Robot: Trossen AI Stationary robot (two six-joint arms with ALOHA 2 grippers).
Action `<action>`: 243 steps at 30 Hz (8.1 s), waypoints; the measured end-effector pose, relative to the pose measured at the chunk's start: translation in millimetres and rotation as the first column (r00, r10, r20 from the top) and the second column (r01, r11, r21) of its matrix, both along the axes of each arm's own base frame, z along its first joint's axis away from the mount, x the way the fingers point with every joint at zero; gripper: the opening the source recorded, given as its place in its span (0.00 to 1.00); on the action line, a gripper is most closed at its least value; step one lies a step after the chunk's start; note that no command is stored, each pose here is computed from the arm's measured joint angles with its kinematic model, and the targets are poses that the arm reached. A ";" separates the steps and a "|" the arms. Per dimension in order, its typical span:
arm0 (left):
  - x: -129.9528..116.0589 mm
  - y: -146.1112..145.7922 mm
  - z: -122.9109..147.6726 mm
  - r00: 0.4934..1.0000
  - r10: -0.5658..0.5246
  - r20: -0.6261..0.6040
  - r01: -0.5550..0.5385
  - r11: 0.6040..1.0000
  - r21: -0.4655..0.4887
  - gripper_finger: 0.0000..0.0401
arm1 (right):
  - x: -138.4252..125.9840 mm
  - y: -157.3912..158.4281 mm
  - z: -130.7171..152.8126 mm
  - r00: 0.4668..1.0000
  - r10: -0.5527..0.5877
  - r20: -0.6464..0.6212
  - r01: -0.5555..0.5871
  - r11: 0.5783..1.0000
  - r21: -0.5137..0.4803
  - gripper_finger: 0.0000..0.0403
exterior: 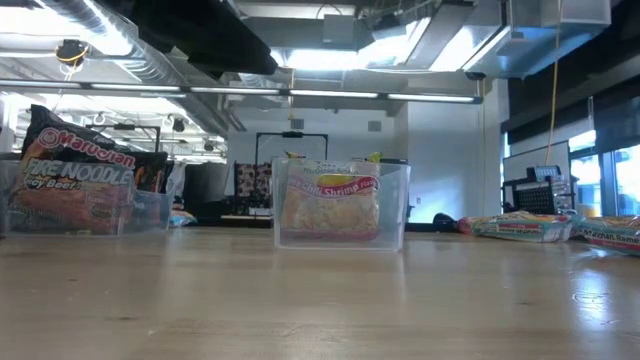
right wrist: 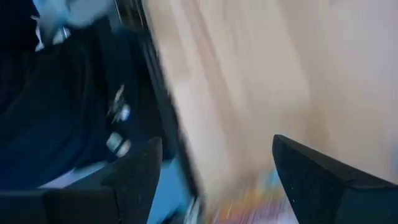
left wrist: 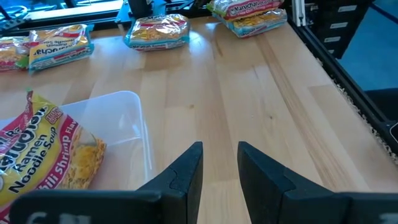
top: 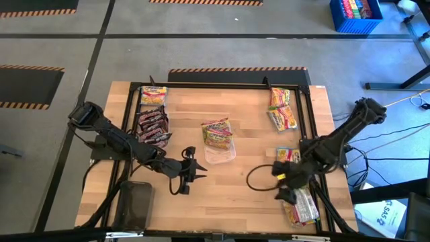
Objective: Sort Maruchan noodles
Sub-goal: Put the green noodle pack into the right transparent bin
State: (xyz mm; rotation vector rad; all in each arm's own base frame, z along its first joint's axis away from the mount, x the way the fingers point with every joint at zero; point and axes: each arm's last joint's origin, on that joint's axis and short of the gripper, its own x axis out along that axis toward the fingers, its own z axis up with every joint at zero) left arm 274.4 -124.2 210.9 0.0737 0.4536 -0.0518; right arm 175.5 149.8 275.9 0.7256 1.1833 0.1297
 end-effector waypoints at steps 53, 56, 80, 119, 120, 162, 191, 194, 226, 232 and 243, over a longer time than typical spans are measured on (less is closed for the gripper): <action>1.7 3.8 0.1 1.000 0.018 0.002 -0.018 1.000 0.003 0.23 | -16.5 61.1 -104.8 0.853 -0.180 -0.489 -0.049 0.907 -0.419 0.15; 1.7 3.8 0.1 1.000 0.018 0.002 -0.018 1.000 0.003 0.23 | -16.1 61.0 -104.8 0.863 -0.156 -0.481 -0.071 0.904 -0.421 0.07; 3.3 3.4 3.2 0.999 0.031 0.038 -0.031 0.999 -0.009 0.24 | 32.4 35.6 -24.6 0.983 0.142 0.120 -0.023 0.732 -0.681 0.02; 66.3 1.2 -5.8 0.936 -0.270 0.227 0.279 0.960 -0.011 0.56 | 130.9 -32.8 -32.4 0.398 0.550 0.734 -0.238 0.835 -0.496 0.02; 68.7 0.1 -6.9 0.934 -0.279 0.224 0.288 0.958 -0.008 0.56 | 131.3 -33.1 -31.7 0.394 0.548 0.738 -0.234 0.836 -0.496 0.02; 66.9 13.4 -17.4 0.976 0.216 -0.032 -0.217 0.975 -0.038 0.29 | 103.5 -58.0 -24.2 0.814 0.261 0.520 0.068 0.845 -0.531 0.77; 66.5 4.6 -14.0 0.989 0.150 -0.003 -0.150 0.988 -0.033 0.29 | 135.4 -52.0 -35.2 0.786 0.242 0.568 0.164 0.805 -0.570 0.79; 67.1 4.6 -12.9 0.988 0.153 0.011 -0.153 0.988 -0.030 0.29 | 137.3 -50.4 -44.7 0.810 0.246 0.532 0.117 0.822 -0.558 0.79; 4.7 11.3 23.9 0.950 0.185 -0.253 -0.180 0.983 0.043 0.41 | 159.4 -54.7 -0.5 0.815 0.398 0.422 0.031 0.696 -0.717 0.28; -8.1 -3.0 0.6 0.955 0.179 -0.238 -0.165 0.983 0.081 0.41 | 176.7 -92.7 7.4 0.817 0.382 0.432 0.058 0.691 -0.720 0.28; -14.2 5.5 -32.7 0.972 0.142 -0.188 -0.137 0.990 0.038 0.41 | 199.9 -153.2 -47.6 0.907 0.325 0.268 -0.112 0.800 -0.590 0.28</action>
